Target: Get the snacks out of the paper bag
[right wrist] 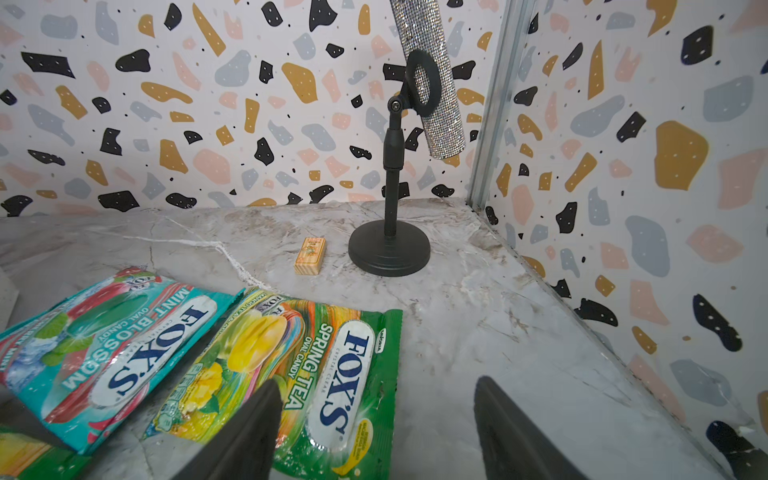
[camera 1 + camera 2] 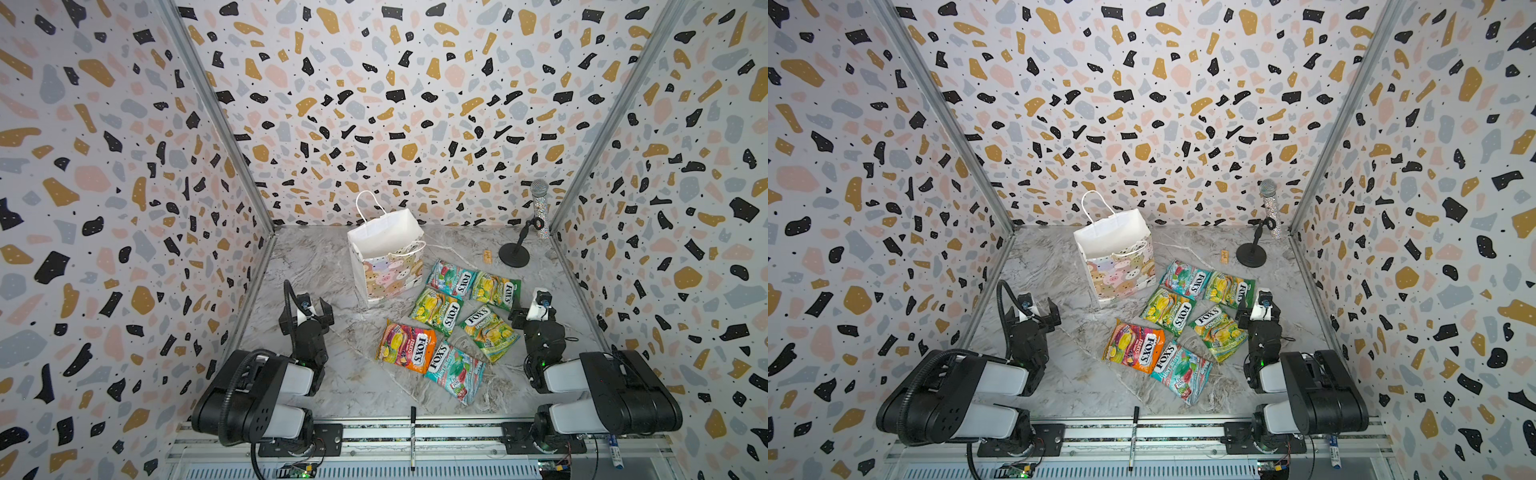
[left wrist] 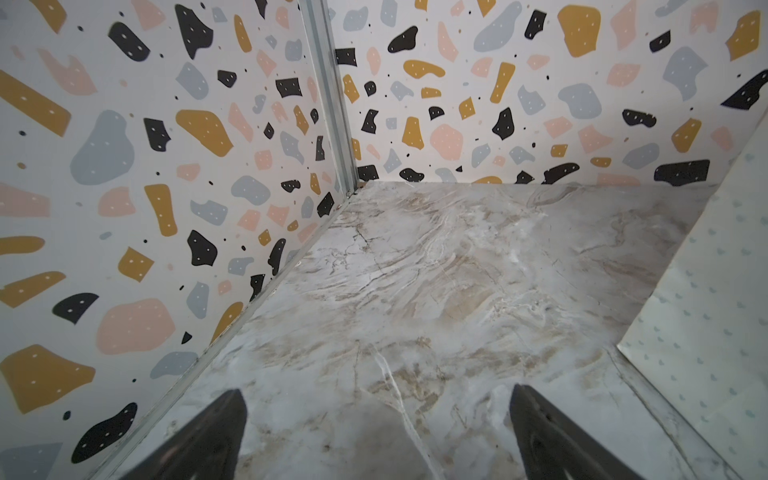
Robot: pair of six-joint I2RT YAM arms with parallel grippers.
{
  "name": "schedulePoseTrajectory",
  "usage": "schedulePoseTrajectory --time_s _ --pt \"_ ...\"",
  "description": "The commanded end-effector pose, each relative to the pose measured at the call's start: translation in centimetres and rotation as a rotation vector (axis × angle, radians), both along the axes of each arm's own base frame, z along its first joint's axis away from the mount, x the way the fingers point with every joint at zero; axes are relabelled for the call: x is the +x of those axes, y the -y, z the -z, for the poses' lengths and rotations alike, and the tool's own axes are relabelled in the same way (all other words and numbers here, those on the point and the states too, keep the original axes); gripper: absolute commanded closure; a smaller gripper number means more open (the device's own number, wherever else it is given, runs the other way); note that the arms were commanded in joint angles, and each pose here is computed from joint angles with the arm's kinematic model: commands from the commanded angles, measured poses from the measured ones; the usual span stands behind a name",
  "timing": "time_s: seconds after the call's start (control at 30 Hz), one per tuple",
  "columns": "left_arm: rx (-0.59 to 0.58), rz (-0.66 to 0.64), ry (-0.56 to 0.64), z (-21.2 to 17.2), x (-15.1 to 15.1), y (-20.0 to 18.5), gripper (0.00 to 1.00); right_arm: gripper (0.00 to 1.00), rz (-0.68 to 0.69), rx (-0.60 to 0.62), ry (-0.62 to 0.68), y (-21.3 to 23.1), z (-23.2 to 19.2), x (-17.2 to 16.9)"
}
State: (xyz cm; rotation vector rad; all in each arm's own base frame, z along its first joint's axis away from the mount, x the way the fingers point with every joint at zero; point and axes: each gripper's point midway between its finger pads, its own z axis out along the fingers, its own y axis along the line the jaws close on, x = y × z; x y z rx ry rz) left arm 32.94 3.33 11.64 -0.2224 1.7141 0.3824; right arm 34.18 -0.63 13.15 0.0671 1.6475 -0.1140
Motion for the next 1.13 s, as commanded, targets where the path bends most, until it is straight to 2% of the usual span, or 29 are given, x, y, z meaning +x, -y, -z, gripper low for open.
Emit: schedulePoseTrajectory --time_s 0.0,0.1,0.2,1.1 --pt "-0.031 -0.027 0.081 -2.2 1.0 -0.6 0.0 0.24 -0.022 0.019 0.05 -0.2 -0.9 0.5" --pt "-0.04 -0.038 0.081 -2.1 1.1 -0.9 0.0 0.18 -0.041 0.009 0.031 -0.5 -0.5 1.1" --pt "-0.042 -0.041 0.08 -2.1 1.1 -0.9 0.0 0.01 -0.012 -0.006 0.003 -0.5 -0.2 1.9" --pt "-0.044 -0.041 0.084 -2.1 1.0 -0.9 0.0 0.01 -0.031 -0.017 0.0 -1.0 -0.2 2.0"
